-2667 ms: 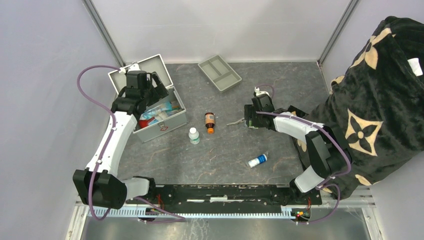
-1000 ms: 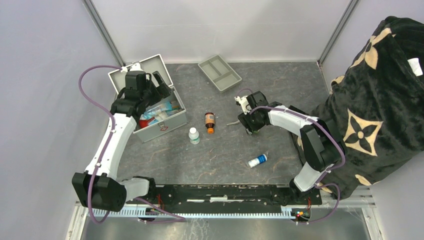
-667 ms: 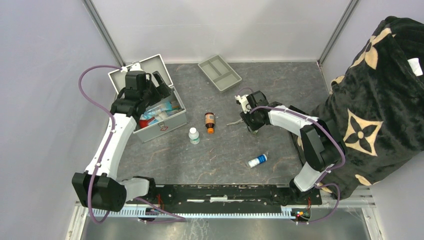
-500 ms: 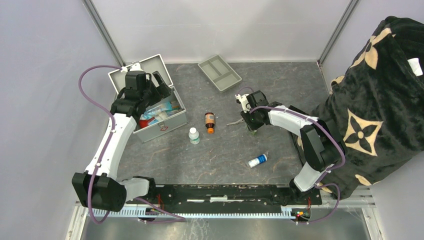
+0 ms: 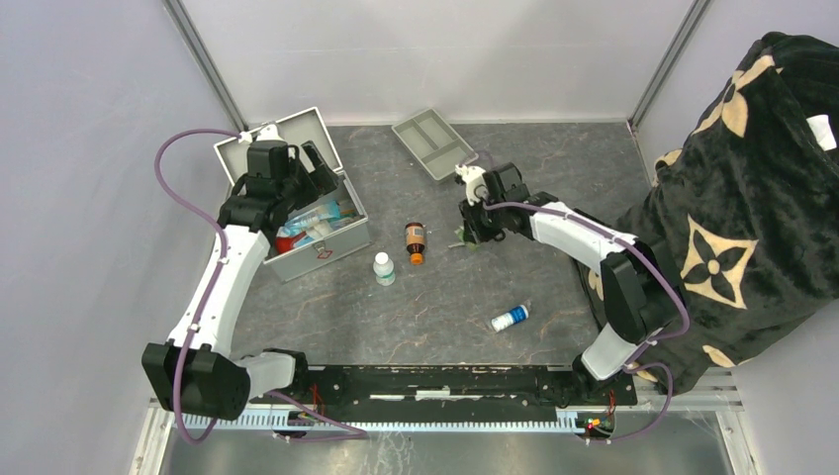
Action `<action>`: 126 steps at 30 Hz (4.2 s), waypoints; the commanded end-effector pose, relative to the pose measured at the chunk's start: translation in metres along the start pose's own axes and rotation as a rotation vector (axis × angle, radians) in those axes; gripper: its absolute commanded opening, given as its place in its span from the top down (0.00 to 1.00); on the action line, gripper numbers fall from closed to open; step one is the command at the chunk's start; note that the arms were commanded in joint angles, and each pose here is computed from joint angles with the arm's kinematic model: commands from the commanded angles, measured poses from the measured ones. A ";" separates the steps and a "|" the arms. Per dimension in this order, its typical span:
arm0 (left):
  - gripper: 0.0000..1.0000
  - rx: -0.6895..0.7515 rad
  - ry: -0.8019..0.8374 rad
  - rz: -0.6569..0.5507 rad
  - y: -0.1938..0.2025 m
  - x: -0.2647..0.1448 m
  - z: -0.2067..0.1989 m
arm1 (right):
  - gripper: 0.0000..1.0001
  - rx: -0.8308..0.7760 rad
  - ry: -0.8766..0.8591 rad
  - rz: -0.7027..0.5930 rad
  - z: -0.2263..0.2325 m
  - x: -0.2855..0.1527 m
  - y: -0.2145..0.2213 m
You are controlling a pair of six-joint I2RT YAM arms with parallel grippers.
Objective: Organize the medicine kit
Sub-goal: Pick up the medical item at the center of the board, then place the medical item at the medicine box, then move the medicine box compartment to the center of the board.
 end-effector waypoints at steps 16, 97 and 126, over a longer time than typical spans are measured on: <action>0.05 0.001 -0.074 -0.157 -0.020 -0.050 0.011 | 0.70 0.084 -0.591 -0.547 0.131 0.016 -0.192; 0.04 0.018 -0.065 -0.091 -0.002 -0.041 0.016 | 0.70 -0.117 0.306 -0.238 -0.115 0.130 -0.168; 0.04 0.063 0.021 -0.011 0.013 -0.019 0.002 | 0.75 0.064 0.231 -0.067 -0.038 0.055 -0.056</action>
Point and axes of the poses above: each gripper's point midway between its finger pads, its own x axis out along the fingers, its own z axis along the line the jaws close on, y = z × x, the point moved 6 cm from there along -x, back along the fingers, and after that the axes turned 2 degrees about -x, right-handed, at the moved point
